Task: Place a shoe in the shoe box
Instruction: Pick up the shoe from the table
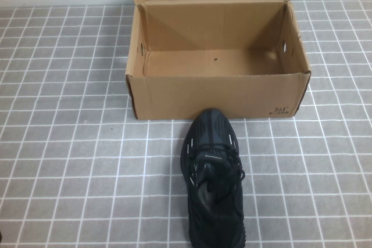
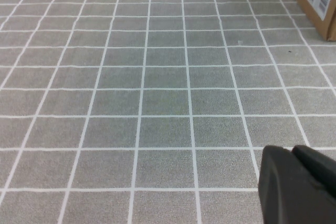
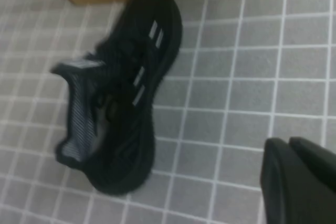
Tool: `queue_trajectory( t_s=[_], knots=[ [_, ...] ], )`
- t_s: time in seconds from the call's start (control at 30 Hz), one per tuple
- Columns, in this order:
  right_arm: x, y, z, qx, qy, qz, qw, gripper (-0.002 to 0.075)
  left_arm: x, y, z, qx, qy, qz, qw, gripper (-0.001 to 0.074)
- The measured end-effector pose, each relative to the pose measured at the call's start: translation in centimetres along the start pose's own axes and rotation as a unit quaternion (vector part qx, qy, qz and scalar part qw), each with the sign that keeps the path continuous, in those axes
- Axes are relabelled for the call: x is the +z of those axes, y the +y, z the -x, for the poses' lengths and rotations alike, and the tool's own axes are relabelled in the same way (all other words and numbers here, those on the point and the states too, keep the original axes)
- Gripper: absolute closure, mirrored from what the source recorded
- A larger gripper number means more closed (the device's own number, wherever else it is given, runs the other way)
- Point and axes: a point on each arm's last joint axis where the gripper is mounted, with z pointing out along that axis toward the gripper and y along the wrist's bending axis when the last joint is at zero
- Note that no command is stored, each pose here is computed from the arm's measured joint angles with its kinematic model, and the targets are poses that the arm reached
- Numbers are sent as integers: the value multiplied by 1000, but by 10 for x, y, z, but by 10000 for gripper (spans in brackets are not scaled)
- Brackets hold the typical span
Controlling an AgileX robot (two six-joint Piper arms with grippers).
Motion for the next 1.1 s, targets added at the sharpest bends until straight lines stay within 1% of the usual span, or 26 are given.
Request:
queue_trajectory(
  t_s=[0.13,0.27,0.37,0.47,0.57,0.6,0.7,0.77,0.83,0.87,0.93,1.03,1.07,1.1],
  knots=[
    [17,0,33,-30,68,-9,997,742,0,0,0,0,0,0,1000,735],
    [39,2,62,-44,107,-2,993,742,0,0,0,0,0,0,1000,735],
    [60,17,73,-81,143,20,986,742,0,0,0,0,0,0,1000,735],
    [83,43,77,-141,184,45,972,742,0,0,0,0,0,0,1000,735],
    [102,76,73,-227,220,63,947,742,0,0,0,0,0,0,1000,735],
    [107,89,71,-265,230,69,934,742,0,0,0,0,0,0,1000,735],
    [120,122,57,-376,260,83,885,735,0,0,0,0,0,0,1000,735],
    [127,136,50,-433,271,93,855,710,0,0,0,0,0,0,1000,735],
    [133,147,46,-473,273,105,831,647,0,0,0,0,0,0,1000,735],
    [135,150,46,-481,273,108,826,609,0,0,0,0,0,0,1000,735],
    [142,154,47,-494,274,109,818,486,0,0,0,0,0,0,1000,735],
    [154,155,49,-508,267,98,813,301,0,0,0,0,0,0,1000,735],
    [159,155,49,-514,262,95,811,256,0,0,0,0,0,0,1000,735],
    [164,154,49,-523,260,91,807,228,0,0,0,0,0,0,1000,735]
  ],
)
